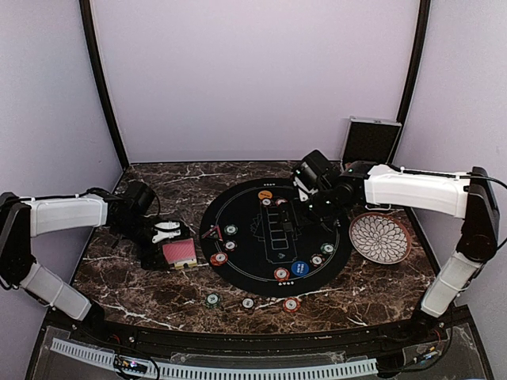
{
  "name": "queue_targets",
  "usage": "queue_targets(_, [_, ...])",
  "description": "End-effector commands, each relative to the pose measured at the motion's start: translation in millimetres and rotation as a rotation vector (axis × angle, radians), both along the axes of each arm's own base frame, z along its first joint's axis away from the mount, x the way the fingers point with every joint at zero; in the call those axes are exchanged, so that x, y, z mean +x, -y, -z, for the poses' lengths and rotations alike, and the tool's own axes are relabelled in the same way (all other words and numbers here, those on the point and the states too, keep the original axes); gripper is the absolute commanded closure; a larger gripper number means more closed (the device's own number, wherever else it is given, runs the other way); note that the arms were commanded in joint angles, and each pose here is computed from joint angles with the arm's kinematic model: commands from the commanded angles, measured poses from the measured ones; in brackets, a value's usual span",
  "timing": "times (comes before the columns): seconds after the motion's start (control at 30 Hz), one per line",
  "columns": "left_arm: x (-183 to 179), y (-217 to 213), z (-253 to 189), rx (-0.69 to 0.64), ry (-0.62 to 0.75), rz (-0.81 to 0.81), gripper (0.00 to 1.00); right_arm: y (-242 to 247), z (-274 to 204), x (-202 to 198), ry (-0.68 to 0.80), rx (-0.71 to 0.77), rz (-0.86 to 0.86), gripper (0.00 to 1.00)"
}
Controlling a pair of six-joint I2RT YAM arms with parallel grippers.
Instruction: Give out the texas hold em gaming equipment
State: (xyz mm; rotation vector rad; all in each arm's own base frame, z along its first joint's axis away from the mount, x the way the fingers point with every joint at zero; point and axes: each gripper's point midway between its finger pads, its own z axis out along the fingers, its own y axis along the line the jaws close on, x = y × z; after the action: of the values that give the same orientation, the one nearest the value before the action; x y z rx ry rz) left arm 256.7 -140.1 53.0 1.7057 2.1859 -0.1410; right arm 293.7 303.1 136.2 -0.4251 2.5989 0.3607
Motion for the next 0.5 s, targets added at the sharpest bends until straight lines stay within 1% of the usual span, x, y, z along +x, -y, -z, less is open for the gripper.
queue_targets(0.0, [-3.2,0.6,5.6,0.004,-0.009,0.014,0.01,-1.9,-14.7,-1.7,0.033,0.033,-0.004,0.01])
queue_targets(0.47, [4.8,1.0,17.5,0.017,-0.007,0.001,0.01,-3.4,-16.1,-2.7,0.031,0.041,-0.011,0.02])
